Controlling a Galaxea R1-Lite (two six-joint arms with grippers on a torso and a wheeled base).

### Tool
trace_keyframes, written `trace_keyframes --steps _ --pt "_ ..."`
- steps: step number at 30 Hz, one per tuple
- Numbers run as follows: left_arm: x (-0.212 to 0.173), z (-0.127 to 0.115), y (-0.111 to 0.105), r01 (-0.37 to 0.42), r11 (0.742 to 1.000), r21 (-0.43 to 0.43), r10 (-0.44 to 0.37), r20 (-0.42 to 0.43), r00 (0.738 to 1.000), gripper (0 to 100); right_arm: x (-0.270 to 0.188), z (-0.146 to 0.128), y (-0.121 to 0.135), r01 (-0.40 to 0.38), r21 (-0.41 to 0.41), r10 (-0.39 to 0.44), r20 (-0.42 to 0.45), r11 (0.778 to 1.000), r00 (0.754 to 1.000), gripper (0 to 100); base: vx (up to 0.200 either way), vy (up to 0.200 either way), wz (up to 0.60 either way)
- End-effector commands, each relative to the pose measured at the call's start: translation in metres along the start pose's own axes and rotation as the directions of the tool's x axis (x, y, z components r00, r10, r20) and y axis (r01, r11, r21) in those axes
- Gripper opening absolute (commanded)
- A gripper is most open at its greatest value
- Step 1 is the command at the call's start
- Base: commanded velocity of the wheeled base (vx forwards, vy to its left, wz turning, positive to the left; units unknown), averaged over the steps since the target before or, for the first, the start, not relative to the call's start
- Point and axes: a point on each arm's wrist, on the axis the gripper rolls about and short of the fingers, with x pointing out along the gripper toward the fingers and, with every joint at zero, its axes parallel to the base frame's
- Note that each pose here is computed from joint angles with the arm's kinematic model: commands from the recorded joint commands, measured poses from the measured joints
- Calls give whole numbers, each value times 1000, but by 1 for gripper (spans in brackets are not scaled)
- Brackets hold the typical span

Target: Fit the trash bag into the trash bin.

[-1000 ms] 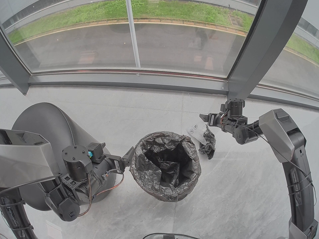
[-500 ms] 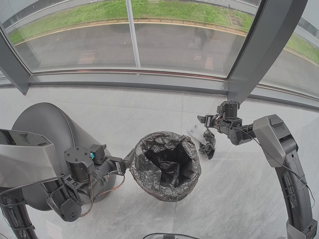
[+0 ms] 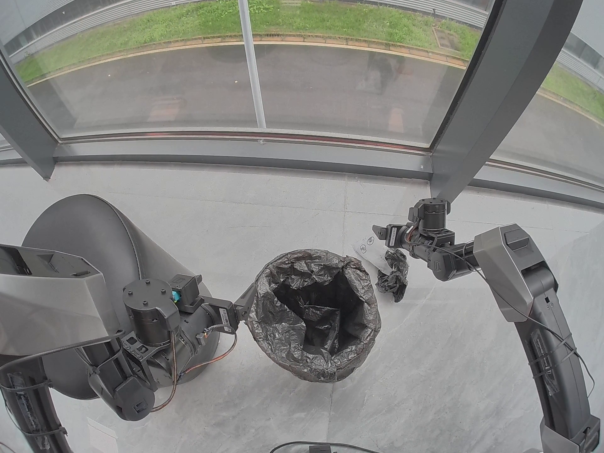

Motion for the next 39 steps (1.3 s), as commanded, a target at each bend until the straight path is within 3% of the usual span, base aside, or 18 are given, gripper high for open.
trace_keyframes --steps 1,24,35,36,39 --pt "0 0 0 -2 1000 -1 2 1 1000 100 4 -8 -1 1 0 -1 -7 1000 1000 100 0 0 0" --pt "1 -5 -1 1 1000 1 -1 -16 1000 100 15 -45 -9 19 0 -19 -75 1000 997 100 0 0 0" --pt "2 -7 -1 2 1000 3 -2 -22 1000 100 15 -49 -10 23 1 -23 -81 1000 996 100 0 0 0" --pt "2 -7 -1 2 1000 3 -2 -22 1000 100 15 -49 -10 25 1 -25 -81 1000 996 0 0 0 0" --pt "2 -7 -1 2 1000 3 -2 -22 1000 100 16 -49 -11 25 2 -25 -82 1000 996 0 0 0 0"
